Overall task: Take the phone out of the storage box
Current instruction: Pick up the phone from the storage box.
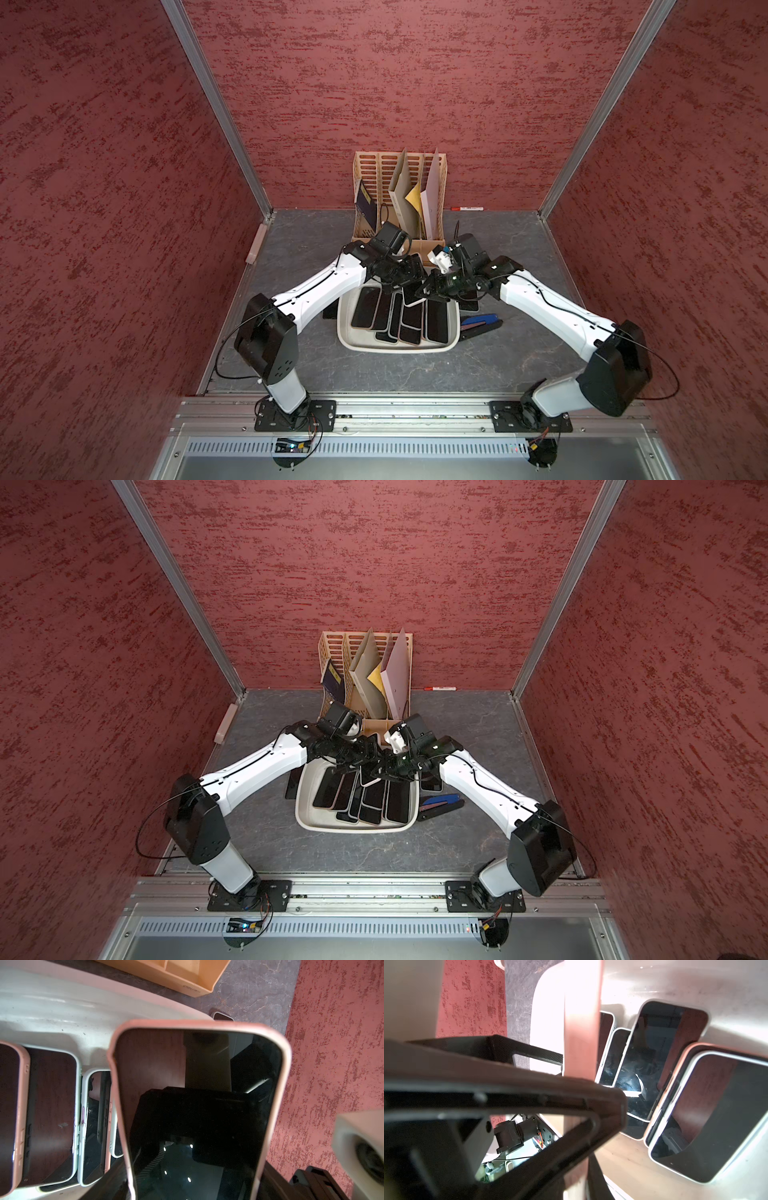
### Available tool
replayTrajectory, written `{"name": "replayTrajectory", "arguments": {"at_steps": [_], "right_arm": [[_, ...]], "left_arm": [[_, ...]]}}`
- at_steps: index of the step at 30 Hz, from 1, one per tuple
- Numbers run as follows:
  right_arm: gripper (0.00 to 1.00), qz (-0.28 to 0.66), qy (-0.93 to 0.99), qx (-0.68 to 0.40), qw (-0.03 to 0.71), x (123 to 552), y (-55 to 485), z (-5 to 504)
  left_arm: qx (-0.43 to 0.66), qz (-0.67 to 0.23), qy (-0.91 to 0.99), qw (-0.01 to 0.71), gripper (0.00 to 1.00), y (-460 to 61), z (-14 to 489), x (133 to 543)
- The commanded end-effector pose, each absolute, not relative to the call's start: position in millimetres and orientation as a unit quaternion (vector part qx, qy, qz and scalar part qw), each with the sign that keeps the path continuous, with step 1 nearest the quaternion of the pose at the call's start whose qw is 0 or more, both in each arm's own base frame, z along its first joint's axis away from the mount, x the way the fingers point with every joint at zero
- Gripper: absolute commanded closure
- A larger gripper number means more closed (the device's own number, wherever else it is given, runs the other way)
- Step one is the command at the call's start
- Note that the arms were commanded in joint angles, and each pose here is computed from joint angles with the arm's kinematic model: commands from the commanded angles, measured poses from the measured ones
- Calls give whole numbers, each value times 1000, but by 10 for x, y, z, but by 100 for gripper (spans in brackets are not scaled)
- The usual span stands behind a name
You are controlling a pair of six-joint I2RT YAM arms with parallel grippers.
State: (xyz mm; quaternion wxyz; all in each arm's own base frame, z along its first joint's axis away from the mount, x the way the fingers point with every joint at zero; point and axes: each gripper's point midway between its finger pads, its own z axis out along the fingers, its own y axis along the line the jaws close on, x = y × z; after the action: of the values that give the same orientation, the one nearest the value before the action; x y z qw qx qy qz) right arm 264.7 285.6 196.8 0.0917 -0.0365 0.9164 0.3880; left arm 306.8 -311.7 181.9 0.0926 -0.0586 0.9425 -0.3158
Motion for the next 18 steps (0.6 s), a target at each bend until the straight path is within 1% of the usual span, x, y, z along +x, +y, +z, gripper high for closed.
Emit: {"name": "replayTrajectory", "arguments": {"at_steps": [1,5,9,13,15,18], "right_arm": [[100,391,903,-47,169,2823,2844,2201],[100,369,909,-47,189,2789,2707,2281],[100,345,914,-34,212,2777,2454,2391],[100,323,914,-3,247,2825,2041,2551],[100,310,914,16,261,2873,1807,2594],[100,279,923,53,260,2960,1447,2483]], "left_arm": [[-23,-355,931,80,0,-3334,2048,2918],[-29,-366,926,93,0,-3282,2143,2986],[-36,-380,915,133,0,-3110,2367,3104],[-33,-374,909,183,0,-2816,2542,3163],[-35,-367,909,195,0,-2657,2515,3149],[-35,-352,913,201,0,-2441,2402,3098]]}}
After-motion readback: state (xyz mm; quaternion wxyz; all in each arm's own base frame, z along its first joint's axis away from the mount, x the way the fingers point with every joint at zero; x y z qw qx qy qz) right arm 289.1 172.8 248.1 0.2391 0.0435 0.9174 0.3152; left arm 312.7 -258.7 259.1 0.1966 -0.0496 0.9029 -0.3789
